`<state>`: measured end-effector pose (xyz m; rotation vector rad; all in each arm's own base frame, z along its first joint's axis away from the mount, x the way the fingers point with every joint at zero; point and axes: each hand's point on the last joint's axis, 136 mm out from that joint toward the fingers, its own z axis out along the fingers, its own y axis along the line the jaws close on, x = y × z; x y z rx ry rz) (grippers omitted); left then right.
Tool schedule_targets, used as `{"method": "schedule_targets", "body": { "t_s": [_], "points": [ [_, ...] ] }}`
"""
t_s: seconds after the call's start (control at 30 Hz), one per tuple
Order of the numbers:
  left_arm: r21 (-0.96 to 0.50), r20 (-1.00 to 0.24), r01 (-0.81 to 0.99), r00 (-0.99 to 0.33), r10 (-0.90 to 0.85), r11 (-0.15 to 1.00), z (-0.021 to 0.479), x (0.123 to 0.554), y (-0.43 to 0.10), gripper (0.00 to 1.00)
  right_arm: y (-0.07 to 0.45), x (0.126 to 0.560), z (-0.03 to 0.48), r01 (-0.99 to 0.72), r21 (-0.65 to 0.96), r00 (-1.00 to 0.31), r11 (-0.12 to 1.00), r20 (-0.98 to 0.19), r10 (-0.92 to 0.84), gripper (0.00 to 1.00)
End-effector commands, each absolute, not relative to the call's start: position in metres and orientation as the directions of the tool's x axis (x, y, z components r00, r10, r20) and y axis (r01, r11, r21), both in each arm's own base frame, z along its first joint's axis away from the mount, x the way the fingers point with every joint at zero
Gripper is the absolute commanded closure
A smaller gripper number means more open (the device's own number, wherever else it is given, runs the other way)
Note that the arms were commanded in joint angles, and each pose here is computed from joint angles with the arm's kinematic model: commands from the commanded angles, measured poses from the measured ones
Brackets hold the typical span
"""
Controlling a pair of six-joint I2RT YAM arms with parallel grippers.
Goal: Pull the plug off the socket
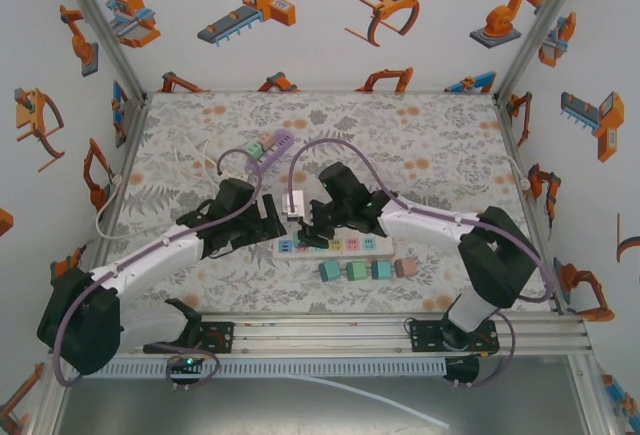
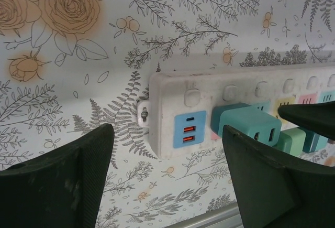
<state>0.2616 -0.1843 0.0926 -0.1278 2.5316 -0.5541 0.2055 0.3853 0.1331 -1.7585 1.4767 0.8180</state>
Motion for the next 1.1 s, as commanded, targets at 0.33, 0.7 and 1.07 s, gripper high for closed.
{"method": "schedule_targets", "body": {
  "t_s": [0.33,0.7,1.07],
  "points": [
    [-0.377,-0.426,0.058,-0.897,-0.117,0.924,0.058,0.245,-0.183,0.33,0.399,0.207,0.125,-0.99,-0.053,0.115,-0.131,-0.843,-0.525,0.64],
    [-0.335,-0.39,0.069,-0.918,-0.071,0.94,0.041,0.237,-0.184,0.34,0.403,0.205,0.135,-0.987,-0.058,0.125,-0.147,-0.857,-0.5,0.73],
    [-0.177,-0.368,0.044,-0.929,-0.025,0.983,0.02,0.225,-0.163,0.34,0.407,0.204,0.155,-0.986,-0.087,0.141,-0.143,-0.892,-0.429,0.76]
  ]
}}
